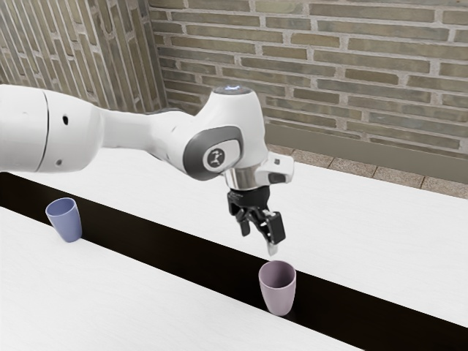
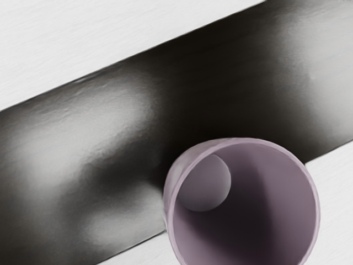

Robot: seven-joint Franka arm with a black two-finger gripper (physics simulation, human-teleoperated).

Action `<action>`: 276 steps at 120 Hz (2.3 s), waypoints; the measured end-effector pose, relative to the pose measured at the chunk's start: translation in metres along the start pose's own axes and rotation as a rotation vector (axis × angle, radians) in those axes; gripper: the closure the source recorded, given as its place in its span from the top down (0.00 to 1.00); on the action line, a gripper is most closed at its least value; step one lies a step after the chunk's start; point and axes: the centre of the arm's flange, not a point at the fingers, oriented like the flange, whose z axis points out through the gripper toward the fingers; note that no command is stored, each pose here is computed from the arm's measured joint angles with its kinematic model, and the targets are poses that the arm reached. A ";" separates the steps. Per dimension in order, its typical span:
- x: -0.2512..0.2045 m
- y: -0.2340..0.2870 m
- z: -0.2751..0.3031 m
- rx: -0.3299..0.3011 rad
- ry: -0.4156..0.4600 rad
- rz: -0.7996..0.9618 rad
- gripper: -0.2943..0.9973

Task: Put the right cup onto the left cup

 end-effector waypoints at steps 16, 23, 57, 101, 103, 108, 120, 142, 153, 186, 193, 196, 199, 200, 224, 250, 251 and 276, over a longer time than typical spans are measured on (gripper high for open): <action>0.006 -0.005 0.026 -0.008 -0.003 -0.027 0.77; 0.006 -0.007 0.036 -0.009 -0.011 -0.037 0.77; 0.007 -0.012 0.081 0.011 -0.048 -0.047 0.77; 0.014 0.005 0.089 0.026 -0.015 -0.028 0.33; 0.014 0.007 0.089 0.027 -0.015 -0.026 0.32; 0.014 0.009 0.089 0.028 -0.013 -0.024 0.28; 0.014 0.012 0.089 0.029 -0.010 -0.023 0.23; 0.011 0.018 0.071 0.039 0.017 -0.022 0.19; 0.002 0.021 0.053 0.053 0.039 -0.023 0.18; -0.041 0.005 -0.022 0.105 0.119 -0.081 0.17; -0.049 -0.007 -0.042 0.117 0.137 -0.111 0.17; -0.054 -0.013 -0.049 0.121 0.142 -0.124 0.17; -0.059 -0.019 -0.056 0.126 0.146 -0.138 0.17; -0.060 -0.020 -0.058 0.127 0.147 -0.143 0.17; -0.103 -0.079 -0.104 0.144 0.161 -0.265 0.17; -0.143 -0.131 -0.135 0.137 0.159 -0.357 0.17; -0.144 -0.133 -0.135 0.136 0.158 -0.361 0.17; -0.179 -0.191 -0.159 0.144 0.166 -0.448 0.17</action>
